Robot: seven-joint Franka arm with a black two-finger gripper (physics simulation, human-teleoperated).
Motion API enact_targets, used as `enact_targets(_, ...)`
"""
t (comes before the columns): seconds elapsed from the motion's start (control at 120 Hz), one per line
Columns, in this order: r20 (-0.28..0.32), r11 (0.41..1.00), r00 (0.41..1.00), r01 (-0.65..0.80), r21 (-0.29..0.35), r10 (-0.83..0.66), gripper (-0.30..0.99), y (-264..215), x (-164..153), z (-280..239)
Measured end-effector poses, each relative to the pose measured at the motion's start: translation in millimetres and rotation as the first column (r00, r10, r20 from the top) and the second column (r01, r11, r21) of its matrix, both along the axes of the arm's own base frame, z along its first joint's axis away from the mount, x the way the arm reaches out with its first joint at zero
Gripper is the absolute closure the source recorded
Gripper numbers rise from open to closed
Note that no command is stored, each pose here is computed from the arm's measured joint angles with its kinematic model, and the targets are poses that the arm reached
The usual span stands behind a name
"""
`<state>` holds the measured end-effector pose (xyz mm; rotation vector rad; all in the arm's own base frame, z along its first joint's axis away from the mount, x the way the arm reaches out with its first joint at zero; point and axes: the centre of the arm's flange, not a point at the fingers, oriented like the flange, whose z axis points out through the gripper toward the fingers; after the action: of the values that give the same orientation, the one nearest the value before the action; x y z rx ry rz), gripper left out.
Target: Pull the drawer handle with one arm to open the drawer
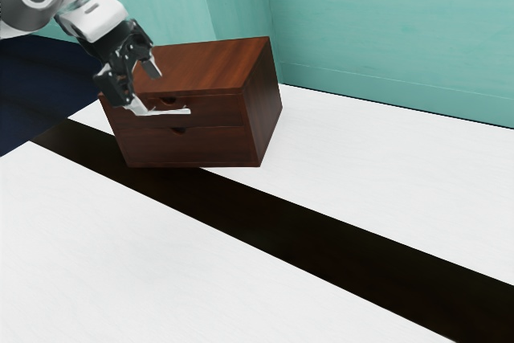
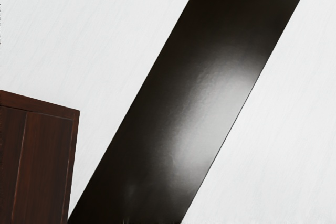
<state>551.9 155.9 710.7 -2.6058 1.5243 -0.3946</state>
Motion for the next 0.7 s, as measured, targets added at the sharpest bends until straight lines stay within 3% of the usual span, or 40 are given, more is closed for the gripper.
enact_targets(0.2, 0.044, 0.995, 0.995, 0.084, 0.059, -0.087, 0.00, 16.3, 1.2, -24.2)
enact_targets(0.458, 0.086, 0.997, 0.996, 0.006, 0.079, -0.013, 0.01, 65.1, -5.2, -33.1)
enact_targets(0.7, 0.092, 0.994, 0.994, -0.072, 0.083, 0.064, 0.15, 103.1, -16.8, -47.7)
